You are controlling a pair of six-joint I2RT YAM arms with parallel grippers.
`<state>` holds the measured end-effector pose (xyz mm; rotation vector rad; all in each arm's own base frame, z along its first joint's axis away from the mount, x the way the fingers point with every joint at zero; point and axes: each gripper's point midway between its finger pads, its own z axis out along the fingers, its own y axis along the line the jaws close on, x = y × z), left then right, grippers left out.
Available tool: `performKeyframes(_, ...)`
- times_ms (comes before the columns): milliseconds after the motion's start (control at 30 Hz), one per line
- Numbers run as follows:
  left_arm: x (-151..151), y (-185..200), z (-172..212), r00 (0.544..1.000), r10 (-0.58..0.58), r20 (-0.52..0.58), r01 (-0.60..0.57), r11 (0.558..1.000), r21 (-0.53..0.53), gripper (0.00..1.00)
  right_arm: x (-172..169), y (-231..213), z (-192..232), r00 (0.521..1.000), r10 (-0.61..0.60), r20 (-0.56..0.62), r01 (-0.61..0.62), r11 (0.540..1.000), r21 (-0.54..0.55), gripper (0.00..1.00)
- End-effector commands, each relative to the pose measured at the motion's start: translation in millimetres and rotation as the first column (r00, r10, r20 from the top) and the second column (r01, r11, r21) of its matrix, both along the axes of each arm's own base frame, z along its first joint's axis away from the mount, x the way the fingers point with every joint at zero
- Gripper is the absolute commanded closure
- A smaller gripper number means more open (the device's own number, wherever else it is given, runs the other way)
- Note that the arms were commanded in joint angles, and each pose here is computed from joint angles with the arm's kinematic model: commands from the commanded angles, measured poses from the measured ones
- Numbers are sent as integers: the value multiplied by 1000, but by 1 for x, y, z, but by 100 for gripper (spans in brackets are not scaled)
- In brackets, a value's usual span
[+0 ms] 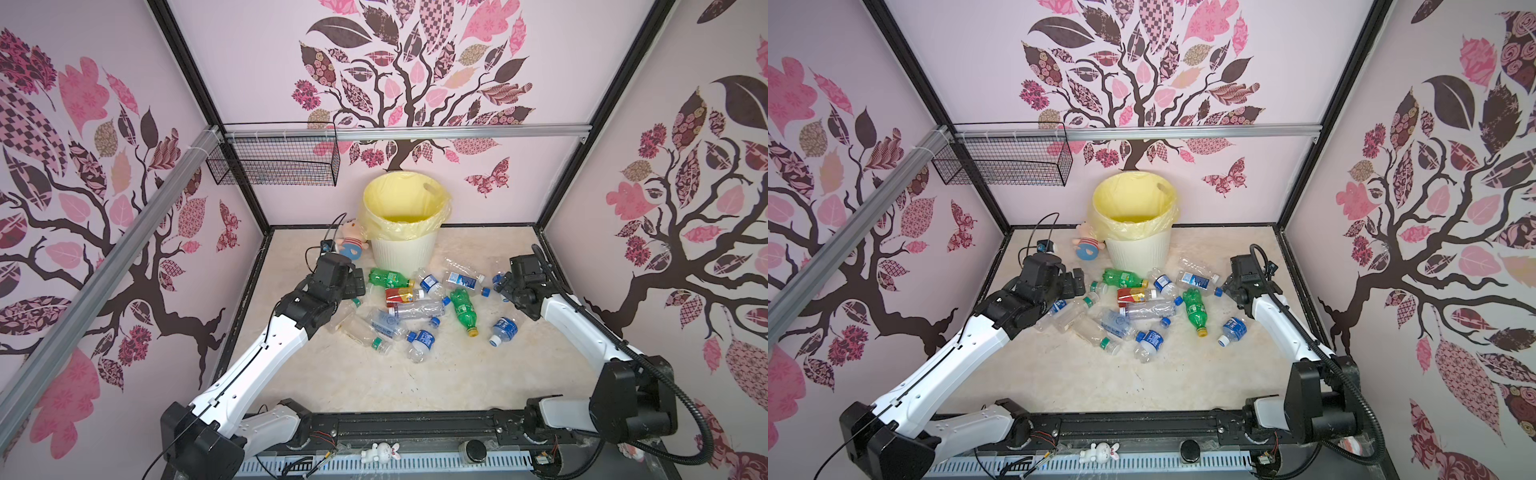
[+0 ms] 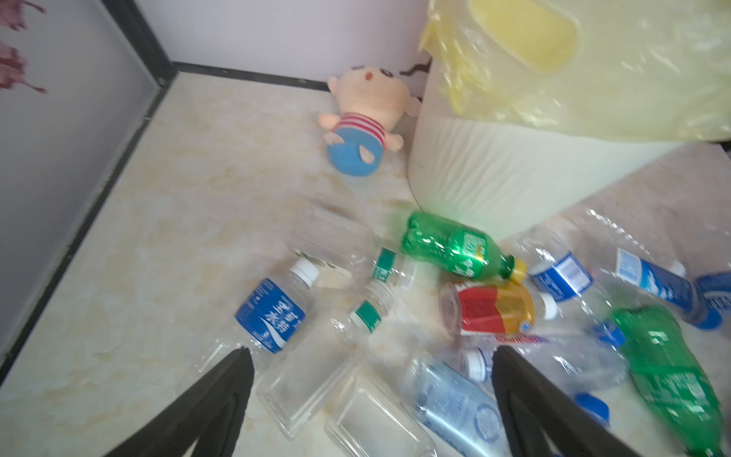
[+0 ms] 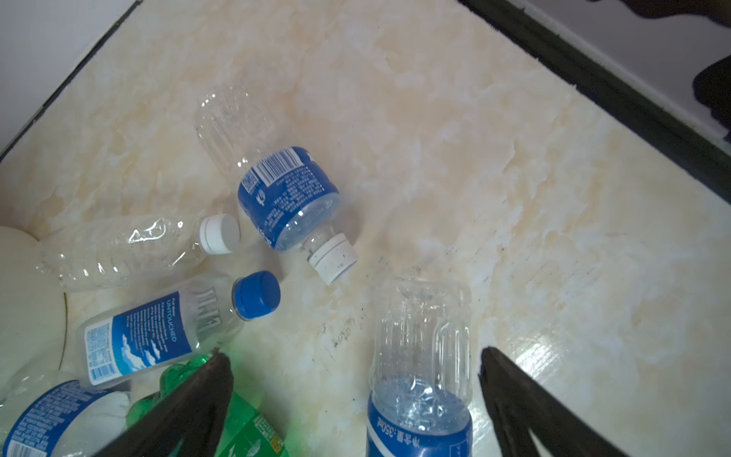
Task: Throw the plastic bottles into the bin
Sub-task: 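Reach right gripper down to clear blue-labelled bottle while left arm extends toward pile, then close right gripper on the clear blue-labelled bottle and lift it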
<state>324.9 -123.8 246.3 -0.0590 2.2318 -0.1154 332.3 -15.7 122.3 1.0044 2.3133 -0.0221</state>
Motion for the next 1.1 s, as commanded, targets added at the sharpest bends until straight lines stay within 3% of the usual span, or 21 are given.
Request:
performKeyframes(0, -17, -30, 0, 993, -103, -65, 101, 994, -40, 3, -26, 11, -16, 999, -11, -48, 15, 996, 91, 1)
performKeyframes(233, -37, -76, -6, 968, -223, -110, 209, 969, -128, 3, -39, 17, -37, 988, 52, -145, -38, 994, 101, 0)
performKeyframes(500, -50, -107, -31, 935, -277, -220, 261, 960, -99, 3, -52, 15, -55, 977, 104, -185, -92, 993, 73, 1)
performKeyframes(633, -53, -119, -24, 932, -297, -210, 286, 955, -81, 3, -53, 16, -63, 976, 106, -192, -92, 993, 80, 0)
performKeyframes(800, -52, -131, -11, 935, -305, -178, 284, 949, -133, 3, -47, 18, -67, 971, 137, -197, -125, 989, 74, 1)
performKeyframes(1067, -43, -136, 6, 941, -325, -95, 315, 943, -106, 3, -42, 18, -75, 967, 167, -191, -153, 984, 86, 14)
